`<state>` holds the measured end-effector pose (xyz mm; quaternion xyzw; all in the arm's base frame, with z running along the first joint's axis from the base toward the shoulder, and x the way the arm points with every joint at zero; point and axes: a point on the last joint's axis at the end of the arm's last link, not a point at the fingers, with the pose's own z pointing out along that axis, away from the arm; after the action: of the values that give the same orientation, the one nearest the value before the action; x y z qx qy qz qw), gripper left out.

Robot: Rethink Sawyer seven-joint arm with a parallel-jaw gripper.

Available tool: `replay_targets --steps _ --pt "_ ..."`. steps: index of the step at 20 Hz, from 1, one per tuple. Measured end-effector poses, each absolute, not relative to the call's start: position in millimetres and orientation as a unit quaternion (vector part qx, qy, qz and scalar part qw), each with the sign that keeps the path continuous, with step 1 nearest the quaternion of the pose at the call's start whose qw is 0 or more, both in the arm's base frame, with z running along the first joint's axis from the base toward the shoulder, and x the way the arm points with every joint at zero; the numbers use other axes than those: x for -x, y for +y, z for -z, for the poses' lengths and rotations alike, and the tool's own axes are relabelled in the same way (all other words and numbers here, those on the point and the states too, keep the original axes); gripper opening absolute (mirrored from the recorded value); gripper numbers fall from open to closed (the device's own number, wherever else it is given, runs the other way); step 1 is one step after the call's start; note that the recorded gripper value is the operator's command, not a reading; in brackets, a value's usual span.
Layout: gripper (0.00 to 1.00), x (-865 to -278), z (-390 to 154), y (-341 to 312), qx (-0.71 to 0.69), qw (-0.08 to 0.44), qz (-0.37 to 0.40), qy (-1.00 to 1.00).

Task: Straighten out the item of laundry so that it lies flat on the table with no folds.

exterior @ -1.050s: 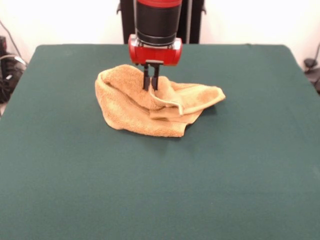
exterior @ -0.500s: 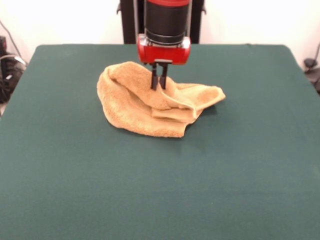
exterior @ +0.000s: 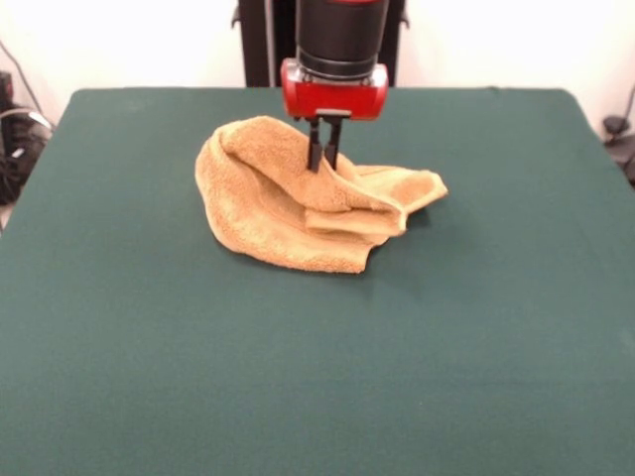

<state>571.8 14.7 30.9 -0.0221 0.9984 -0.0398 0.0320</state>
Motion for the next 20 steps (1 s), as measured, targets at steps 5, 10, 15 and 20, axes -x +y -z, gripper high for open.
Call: replay_targets --steps 5,10,15,20 --pt "0.00 -563.9 -28.7 11.7 0.018 0.024 0.038 0.999" --pt "0.00 -563.2 -28.3 11.2 0.017 0.023 0.038 0.999" --pt "0.00 -563.2 -28.3 11.2 0.017 0.023 0.038 0.999" --pt "0.00 -563.1 -28.2 11.2 0.017 0.023 0.038 0.999"
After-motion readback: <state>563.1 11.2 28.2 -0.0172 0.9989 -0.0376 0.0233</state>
